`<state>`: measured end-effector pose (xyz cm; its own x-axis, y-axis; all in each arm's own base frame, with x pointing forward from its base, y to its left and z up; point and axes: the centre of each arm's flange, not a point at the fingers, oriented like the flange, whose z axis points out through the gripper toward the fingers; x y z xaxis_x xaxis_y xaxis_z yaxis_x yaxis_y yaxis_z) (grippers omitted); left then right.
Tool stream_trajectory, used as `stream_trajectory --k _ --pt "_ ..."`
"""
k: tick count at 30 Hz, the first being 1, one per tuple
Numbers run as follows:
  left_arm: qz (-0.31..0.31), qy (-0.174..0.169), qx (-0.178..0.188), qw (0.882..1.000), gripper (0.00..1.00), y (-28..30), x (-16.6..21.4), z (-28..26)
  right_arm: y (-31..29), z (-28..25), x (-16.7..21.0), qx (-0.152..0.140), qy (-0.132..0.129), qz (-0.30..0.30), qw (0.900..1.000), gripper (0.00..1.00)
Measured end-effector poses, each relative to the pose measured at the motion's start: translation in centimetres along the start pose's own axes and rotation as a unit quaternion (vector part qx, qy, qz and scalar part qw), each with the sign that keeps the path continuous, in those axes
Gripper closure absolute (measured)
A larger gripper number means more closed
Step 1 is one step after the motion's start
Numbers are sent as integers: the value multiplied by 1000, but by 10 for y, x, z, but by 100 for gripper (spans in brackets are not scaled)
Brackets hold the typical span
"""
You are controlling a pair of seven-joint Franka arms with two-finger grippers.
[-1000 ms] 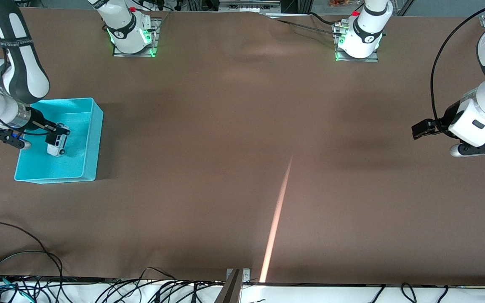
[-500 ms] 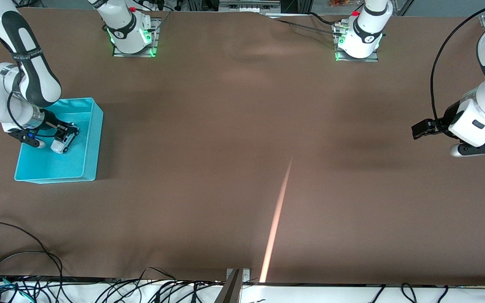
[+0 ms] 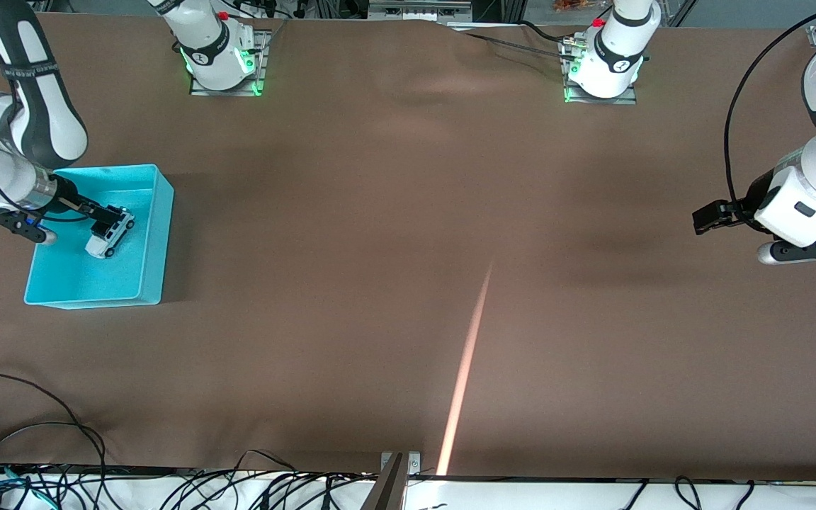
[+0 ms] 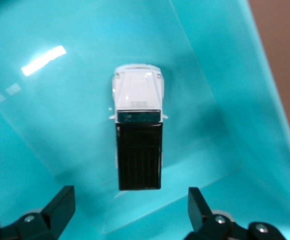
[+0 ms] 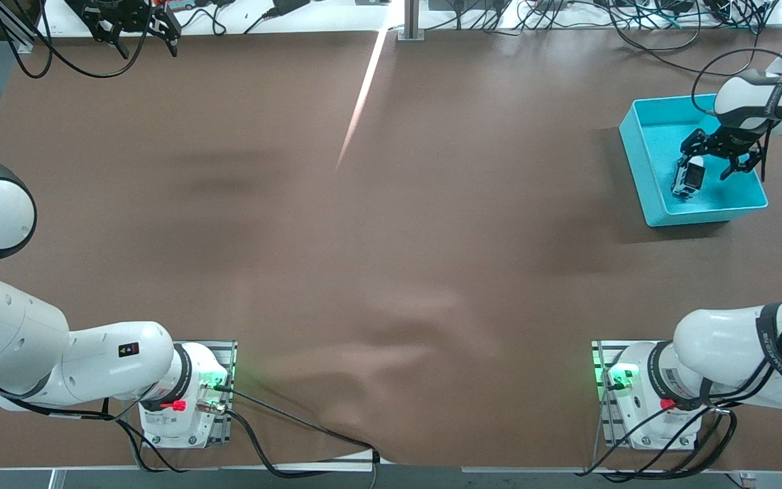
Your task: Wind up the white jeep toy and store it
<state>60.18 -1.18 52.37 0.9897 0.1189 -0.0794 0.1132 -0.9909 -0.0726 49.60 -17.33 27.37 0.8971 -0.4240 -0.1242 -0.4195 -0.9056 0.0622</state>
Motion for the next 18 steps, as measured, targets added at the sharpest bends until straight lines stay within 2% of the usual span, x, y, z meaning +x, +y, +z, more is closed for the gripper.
stream_trajectory --k 3,9,15,18 --pt "0 0 0 1000 0 0 0 0 -8 -25 -4 1 15 -8 1000 0" --pt "0 0 0 1000 0 0 0 0 -29 -71 -21 -2 27 -23 999 0" --pt "0 0 0 1000 0 0 0 0 -67 -108 -37 -2 50 -12 999 0" --pt "0 0 0 1000 0 0 0 0 -97 -133 -46 -4 47 -25 999 0"
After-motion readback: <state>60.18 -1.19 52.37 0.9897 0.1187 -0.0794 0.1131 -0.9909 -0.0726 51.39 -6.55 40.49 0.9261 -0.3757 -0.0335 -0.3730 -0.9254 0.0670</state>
